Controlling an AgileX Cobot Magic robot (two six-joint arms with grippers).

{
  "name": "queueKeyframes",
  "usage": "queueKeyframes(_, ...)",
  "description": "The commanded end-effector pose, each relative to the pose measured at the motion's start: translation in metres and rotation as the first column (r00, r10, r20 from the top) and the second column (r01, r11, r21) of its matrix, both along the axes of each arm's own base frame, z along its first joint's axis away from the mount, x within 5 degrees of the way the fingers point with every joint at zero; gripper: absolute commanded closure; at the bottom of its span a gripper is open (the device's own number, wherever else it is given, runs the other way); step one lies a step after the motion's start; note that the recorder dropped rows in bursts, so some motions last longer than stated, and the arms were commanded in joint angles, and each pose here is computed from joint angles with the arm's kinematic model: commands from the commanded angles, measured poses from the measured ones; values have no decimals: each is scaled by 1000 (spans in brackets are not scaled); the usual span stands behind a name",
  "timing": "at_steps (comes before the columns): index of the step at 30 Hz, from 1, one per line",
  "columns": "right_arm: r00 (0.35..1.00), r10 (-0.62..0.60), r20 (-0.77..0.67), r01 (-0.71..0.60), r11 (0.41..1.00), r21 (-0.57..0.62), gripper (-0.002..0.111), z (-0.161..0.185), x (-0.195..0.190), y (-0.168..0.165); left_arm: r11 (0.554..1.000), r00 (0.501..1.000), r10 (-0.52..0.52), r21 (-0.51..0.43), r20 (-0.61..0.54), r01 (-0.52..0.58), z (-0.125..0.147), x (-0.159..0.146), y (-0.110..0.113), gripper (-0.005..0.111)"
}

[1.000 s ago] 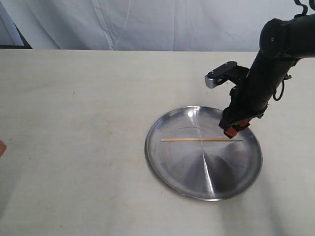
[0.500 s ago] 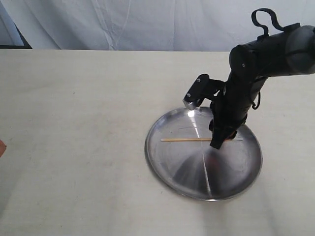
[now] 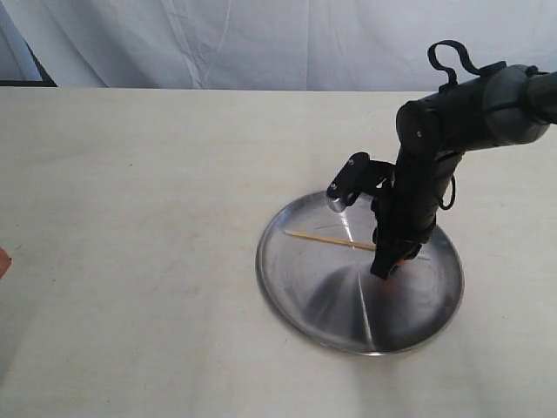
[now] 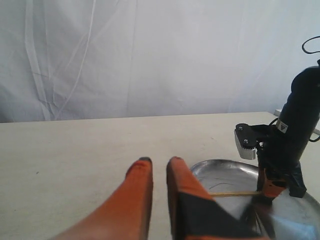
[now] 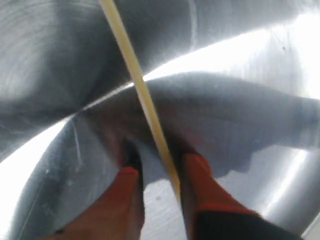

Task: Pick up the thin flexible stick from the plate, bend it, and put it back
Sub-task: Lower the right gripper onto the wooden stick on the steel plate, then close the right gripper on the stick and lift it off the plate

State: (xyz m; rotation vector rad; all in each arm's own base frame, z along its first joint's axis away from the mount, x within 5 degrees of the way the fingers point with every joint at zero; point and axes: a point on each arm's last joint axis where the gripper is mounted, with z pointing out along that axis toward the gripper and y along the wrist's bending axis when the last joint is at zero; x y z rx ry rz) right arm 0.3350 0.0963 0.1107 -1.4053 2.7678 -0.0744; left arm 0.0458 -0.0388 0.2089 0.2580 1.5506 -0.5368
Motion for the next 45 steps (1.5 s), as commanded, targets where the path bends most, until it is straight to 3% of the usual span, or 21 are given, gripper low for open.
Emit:
queueKeyframes(1, 997, -3, -82, 0, 999, -33, 109, -22, -6, -2, 1000, 1000, -5, -1, 0, 5, -1, -1, 0, 93)
queueKeyframes(9, 991, -79, -112, 79, 997, -1, 109, -14, -10, 1, 1000, 1000, -5, -1, 0, 5, -1, -1, 0, 93)
queueKeyframes(22, 948, -317, -25, 318, 945, 74, 109, 51, -19, 0, 1000, 1000, -5, -1, 0, 5, -1, -1, 0, 93)
queueKeyframes(29, 939, -340, -52, 344, 933, 102, 109, 64, -25, 2, 1000, 1000, -5, -1, 0, 5, -1, -1, 0, 93)
queueKeyframes(40, 910, -403, -98, 414, 866, 280, 109, 97, -67, 6, 1000, 1000, -5, -1, 0, 5, -1, -1, 0, 93)
queueKeyframes(45, 910, -395, -125, 414, 859, 302, 109, 103, -93, 7, 994, 1000, 10, 107, 19, -12, -5, 0, 1, 93)
